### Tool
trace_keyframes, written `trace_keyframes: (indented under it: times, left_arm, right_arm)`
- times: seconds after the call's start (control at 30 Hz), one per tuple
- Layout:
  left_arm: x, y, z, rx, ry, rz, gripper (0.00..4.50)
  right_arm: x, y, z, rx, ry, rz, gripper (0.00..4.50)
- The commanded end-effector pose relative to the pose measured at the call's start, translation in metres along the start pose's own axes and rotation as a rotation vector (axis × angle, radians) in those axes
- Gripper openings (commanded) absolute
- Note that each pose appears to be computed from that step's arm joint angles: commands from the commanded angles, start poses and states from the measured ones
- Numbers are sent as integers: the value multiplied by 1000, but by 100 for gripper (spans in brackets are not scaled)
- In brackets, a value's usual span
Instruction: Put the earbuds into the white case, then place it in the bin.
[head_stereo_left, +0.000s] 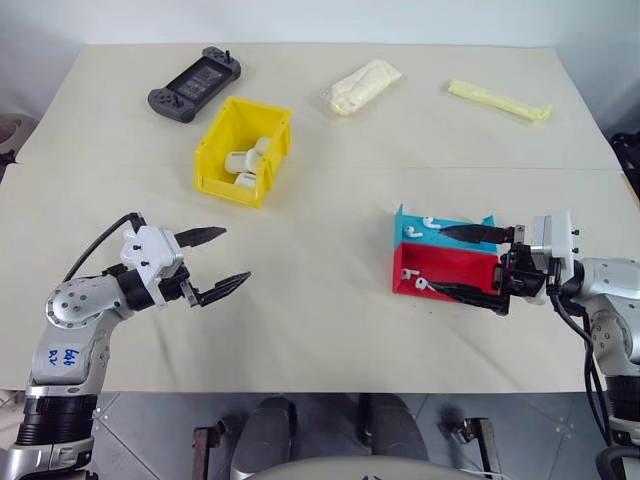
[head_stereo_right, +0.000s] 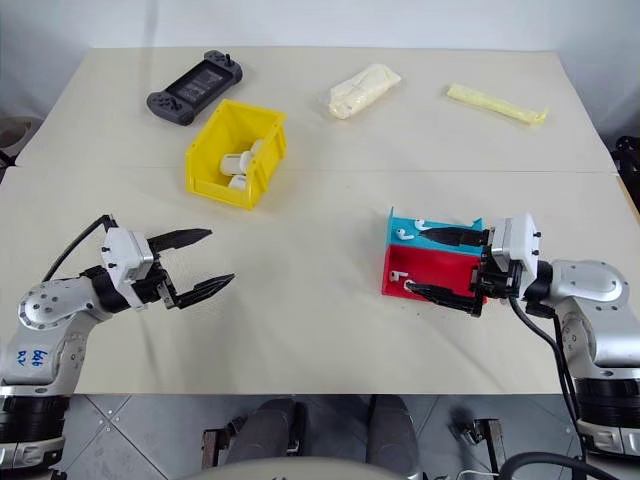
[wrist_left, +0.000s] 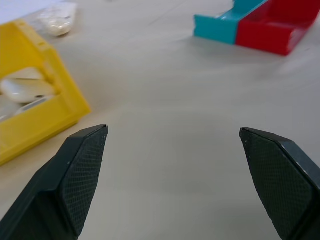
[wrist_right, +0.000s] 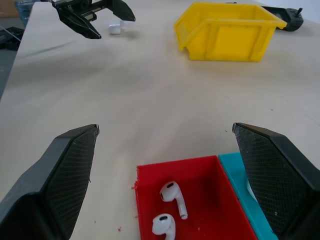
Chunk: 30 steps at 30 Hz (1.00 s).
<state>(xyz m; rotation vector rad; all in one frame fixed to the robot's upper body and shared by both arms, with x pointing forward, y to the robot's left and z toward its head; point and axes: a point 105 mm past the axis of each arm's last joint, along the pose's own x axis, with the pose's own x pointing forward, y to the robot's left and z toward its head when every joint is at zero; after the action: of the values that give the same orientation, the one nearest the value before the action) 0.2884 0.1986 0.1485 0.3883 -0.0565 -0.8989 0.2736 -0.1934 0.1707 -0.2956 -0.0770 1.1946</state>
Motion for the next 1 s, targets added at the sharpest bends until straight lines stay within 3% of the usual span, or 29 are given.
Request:
trace_keyframes:
  times: [0.03,0.1,0.17,0.23,0.27,0.37,0.47,0.57,0.83,0.9,1.0]
  left_arm:
    - [-5,16,9,63,-1,90,449]
    - [-8,23,12,46,-14,142,449]
    - [-21,19,15,-154,-41,121,449]
    - [-29,17,21,-236,-73,156,449]
    - [-41,22,19,-222,-80,269,449]
    - [-82,19,-4,-237,-22,535,449]
    - [-112,3,-36,-313,63,673,449]
    - [-131,-1,-48,-333,92,799,449]
    - [-126,7,-33,-332,65,851,449]
    - [-122,18,-34,-324,139,845,449]
    - [-111,28,-41,-466,292,750,449]
  right_arm:
    - [-6,-6,8,-48,-13,-23,450]
    - [-2,-5,8,-45,-16,-6,450]
    - [8,4,11,-63,-23,50,450]
    - [15,10,14,-77,-34,84,450]
    - [24,11,24,-79,-88,82,450]
    - [49,21,41,-88,-202,105,450]
    - [65,27,48,-91,-268,123,450]
    - [72,30,52,-105,-294,139,450]
    - [75,33,69,-136,-326,160,450]
    - [73,34,68,-126,-310,166,450]
    - [68,31,61,-112,-273,156,450]
